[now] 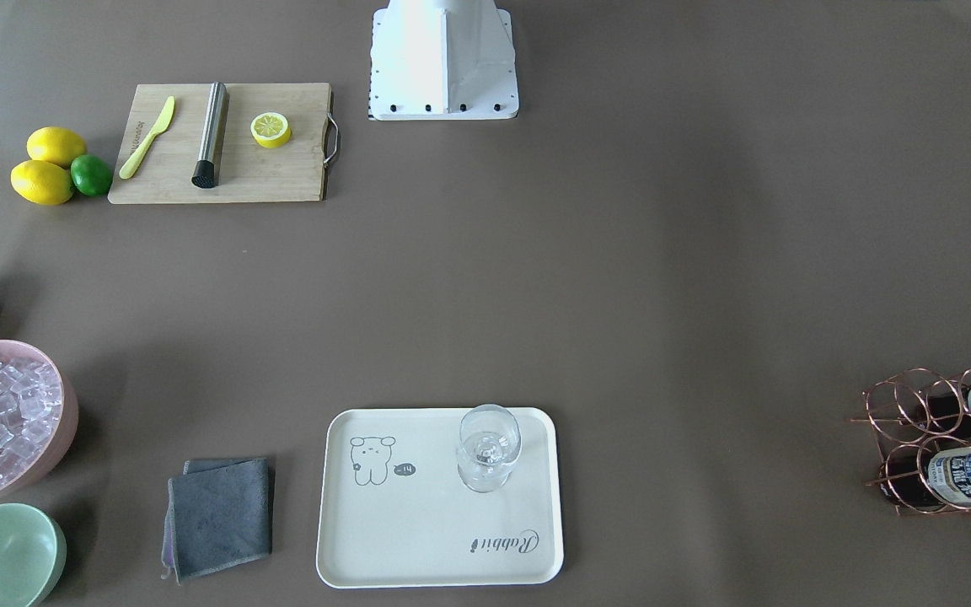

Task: Take tea from basket to plate

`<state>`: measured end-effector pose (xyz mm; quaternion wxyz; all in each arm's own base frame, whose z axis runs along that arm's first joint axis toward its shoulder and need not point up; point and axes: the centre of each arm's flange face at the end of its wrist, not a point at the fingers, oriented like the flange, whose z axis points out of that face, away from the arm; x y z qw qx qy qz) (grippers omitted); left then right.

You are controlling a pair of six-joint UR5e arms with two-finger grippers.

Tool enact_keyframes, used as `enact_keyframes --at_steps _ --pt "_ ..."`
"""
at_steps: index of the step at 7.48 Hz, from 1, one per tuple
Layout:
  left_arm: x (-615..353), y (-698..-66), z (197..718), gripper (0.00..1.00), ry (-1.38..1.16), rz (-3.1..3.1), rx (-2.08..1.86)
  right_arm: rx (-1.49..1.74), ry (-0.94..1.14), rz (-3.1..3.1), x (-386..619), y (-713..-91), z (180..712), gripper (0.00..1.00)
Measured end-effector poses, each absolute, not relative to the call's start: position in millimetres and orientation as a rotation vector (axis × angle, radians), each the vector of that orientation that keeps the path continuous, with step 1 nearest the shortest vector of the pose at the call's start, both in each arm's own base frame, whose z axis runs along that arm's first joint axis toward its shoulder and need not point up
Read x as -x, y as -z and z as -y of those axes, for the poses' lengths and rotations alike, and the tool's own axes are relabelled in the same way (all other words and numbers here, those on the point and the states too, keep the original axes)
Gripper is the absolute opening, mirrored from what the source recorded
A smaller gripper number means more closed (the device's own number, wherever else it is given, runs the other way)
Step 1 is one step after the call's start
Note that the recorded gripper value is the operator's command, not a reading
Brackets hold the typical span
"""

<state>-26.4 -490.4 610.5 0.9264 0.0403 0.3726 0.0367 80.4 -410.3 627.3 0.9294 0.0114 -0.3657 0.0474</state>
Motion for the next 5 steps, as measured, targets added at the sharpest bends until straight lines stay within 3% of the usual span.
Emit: enact_keyframes --at_steps 5 --pt "18 -606 493 0.99 0.019 -0.768 -0.037 -0.057 -0.076 0.795 -76 -610 416 1.00"
